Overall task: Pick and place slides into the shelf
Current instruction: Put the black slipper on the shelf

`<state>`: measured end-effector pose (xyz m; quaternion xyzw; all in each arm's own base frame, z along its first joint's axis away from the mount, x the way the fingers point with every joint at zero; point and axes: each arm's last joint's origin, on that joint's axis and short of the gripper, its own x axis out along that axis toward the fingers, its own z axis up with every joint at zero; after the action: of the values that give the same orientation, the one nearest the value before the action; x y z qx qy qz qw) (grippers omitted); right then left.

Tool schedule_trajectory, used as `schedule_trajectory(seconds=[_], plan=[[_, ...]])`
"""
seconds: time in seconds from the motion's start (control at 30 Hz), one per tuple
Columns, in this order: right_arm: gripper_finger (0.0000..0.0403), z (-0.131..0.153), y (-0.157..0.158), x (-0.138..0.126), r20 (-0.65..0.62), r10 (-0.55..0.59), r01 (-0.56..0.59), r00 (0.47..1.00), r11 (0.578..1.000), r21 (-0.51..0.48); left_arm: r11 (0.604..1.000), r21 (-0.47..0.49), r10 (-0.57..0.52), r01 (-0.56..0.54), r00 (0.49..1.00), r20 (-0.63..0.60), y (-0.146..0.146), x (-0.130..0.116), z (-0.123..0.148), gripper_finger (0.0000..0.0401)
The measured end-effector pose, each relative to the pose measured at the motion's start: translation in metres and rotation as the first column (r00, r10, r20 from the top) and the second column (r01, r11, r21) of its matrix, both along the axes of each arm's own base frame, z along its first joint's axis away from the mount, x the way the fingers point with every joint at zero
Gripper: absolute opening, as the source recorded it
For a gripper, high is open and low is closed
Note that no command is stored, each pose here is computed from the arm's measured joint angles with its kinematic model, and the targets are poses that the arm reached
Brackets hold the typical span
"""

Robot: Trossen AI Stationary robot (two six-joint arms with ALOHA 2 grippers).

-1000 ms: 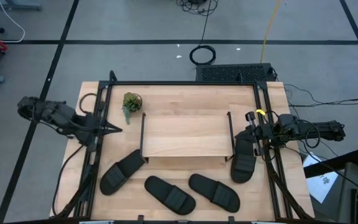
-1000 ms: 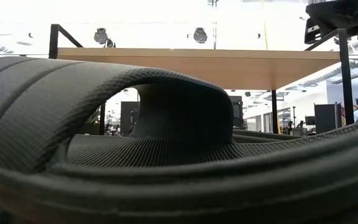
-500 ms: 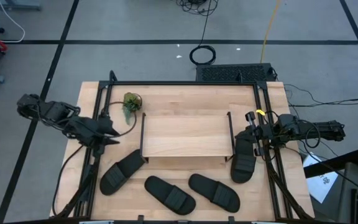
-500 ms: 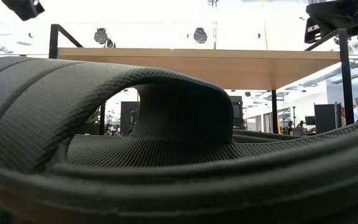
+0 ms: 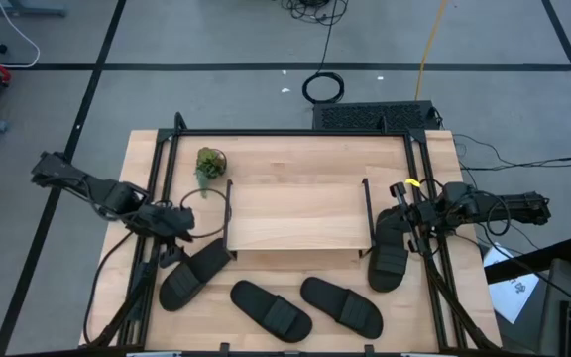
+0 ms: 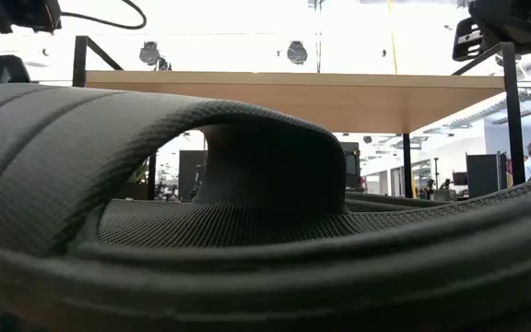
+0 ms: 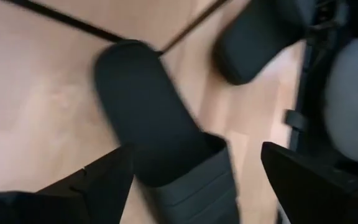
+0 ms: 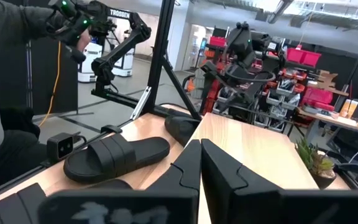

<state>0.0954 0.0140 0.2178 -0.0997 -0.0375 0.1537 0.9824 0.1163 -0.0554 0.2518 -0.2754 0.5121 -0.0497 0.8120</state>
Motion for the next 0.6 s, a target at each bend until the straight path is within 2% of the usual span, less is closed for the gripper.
schedule_trajectory(seconds=[0.2,0.33,0.6], plan=[[0.0002,0.000,0.000,0.000,-0.002,0.000,0.000,1.000,1.000,-0.001,0.995,-0.078,-0.054,0.055,0.998,0.013,-0.007,0.003,-0.012,0.0351],[0.0002,-0.001,0.000,0.000,-0.010,-0.001,0.001,1.000,1.000,-0.002,0.989,-0.038,-0.144,0.146,0.989,0.042,-0.013,0.005,-0.019,0.0351],[0.0002,-0.005,0.000,0.000,-0.047,-0.002,0.002,0.999,1.000,-0.008,0.965,-0.009,-0.261,0.261,0.965,-0.001,-0.020,0.007,-0.040,0.0351]])
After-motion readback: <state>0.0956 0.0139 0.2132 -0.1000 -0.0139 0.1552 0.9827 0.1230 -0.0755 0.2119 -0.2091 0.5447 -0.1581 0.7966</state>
